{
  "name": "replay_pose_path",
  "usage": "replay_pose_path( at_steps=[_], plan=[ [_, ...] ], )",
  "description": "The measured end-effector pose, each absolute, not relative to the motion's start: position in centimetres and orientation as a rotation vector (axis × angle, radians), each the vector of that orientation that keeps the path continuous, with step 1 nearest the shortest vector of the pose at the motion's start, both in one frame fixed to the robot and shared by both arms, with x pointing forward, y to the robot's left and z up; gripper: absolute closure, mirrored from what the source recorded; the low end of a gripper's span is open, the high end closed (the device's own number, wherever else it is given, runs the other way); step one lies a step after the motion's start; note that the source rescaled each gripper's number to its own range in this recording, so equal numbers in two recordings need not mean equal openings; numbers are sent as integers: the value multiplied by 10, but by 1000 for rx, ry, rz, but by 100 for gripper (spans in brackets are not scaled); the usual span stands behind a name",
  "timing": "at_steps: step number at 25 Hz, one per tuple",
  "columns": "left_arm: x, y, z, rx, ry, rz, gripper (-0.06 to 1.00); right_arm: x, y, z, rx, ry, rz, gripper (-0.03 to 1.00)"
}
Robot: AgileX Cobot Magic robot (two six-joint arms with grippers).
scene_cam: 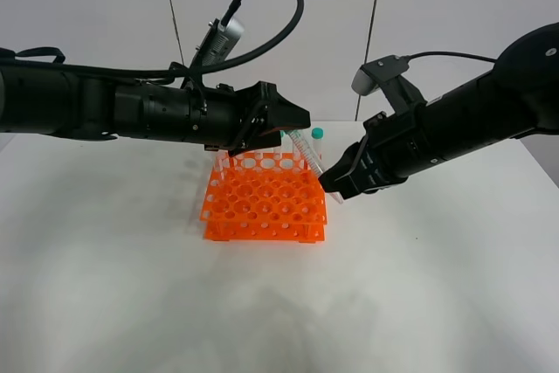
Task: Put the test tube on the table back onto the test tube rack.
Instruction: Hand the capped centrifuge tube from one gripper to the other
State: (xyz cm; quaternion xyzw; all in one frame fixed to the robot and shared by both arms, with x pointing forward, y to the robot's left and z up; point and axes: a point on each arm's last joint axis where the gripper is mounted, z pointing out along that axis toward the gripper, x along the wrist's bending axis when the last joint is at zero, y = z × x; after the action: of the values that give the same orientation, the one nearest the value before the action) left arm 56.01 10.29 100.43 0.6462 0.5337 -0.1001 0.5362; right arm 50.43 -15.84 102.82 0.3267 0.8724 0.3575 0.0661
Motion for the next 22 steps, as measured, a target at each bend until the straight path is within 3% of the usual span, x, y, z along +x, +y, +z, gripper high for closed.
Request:
replay_pose_path(
  at_steps=[3,5,9,10,22],
  plan=[
    [560,103,1004,1538,1272,-239,39,504,-158,1028,982,2632,1075,96],
    [560,103,1004,1536,1274,-241,52,504,-158,1028,982,2632,1075,96],
    [560,103,1005,1536,1268,-247,89,505,-159,1028,987,2629,1074,96],
    [560,102,1005,1536,1266,-251,94,505,-159,1028,989,2628,1074,96],
    [559,102,1006,1529,1267,-263,94,505,-159,1028,1001,2626,1075,96]
  ],
)
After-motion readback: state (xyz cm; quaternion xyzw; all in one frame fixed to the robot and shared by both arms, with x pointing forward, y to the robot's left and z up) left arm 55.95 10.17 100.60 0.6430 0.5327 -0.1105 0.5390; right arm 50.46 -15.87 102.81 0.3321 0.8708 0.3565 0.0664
